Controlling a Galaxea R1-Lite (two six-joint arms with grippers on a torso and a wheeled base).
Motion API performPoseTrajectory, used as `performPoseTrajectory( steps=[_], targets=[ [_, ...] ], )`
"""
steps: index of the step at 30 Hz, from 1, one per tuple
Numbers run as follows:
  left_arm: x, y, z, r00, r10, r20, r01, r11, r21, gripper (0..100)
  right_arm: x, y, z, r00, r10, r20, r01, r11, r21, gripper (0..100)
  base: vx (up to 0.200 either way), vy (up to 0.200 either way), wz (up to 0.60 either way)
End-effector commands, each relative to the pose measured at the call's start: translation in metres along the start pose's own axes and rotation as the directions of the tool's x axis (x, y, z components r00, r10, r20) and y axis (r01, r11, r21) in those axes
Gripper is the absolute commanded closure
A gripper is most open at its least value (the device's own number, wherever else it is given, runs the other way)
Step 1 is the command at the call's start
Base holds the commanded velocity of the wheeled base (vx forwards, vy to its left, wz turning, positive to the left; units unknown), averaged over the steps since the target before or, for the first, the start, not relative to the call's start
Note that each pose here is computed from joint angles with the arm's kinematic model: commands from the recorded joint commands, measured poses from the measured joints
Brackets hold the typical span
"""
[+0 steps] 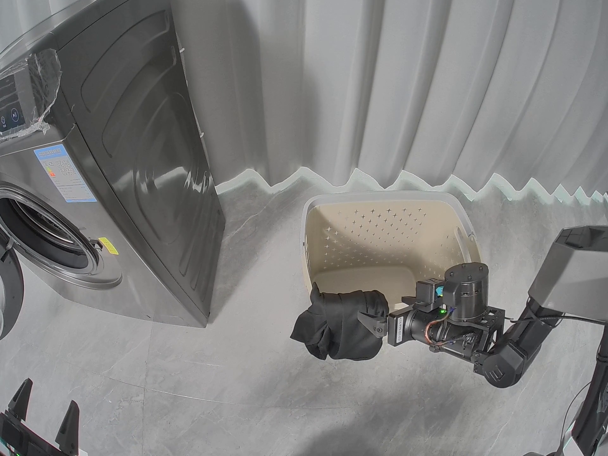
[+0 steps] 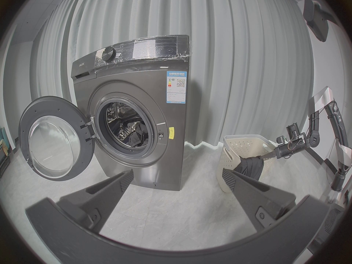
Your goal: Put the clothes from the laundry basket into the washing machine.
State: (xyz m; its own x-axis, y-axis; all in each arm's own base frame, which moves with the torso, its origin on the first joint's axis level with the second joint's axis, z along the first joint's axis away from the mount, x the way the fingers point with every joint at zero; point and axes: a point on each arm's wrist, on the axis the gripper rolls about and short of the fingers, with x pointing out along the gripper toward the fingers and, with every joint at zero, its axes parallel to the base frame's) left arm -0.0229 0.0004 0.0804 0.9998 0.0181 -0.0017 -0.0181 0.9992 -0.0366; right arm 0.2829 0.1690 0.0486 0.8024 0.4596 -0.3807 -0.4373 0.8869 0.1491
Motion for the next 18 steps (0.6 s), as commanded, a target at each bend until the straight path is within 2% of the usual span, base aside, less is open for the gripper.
performPoseTrajectory(
  steps=[1,3,9,18],
  targets=[
    [0.0,0.0,-0.005,1.0,0.0,0.0,0.0,1.0,0.0,0,0.017,-0.001,-0.008,1.0,-0.001,-0.005,0.001,1.0,0.0,0,0.0,0.0,0.0],
    [0.0,0.0,-0.005,1.0,0.0,0.0,0.0,1.0,0.0,0,0.023,-0.001,-0.007,1.0,0.002,0.01,-0.002,1.0,0.0,0,0.0,0.0,0.0],
    [0.0,0.0,-0.005,1.0,0.0,0.0,0.0,1.0,0.0,0,0.032,-0.004,-0.018,1.0,-0.006,-0.018,0.006,1.0,-0.001,0,0.0,0.0,0.0],
    [0.0,0.0,-0.005,1.0,0.0,0.0,0.0,1.0,0.0,0,0.046,-0.004,-0.02,1.0,-0.003,-0.009,0.003,1.0,-0.001,0,0.0,0.0,0.0]
  ],
)
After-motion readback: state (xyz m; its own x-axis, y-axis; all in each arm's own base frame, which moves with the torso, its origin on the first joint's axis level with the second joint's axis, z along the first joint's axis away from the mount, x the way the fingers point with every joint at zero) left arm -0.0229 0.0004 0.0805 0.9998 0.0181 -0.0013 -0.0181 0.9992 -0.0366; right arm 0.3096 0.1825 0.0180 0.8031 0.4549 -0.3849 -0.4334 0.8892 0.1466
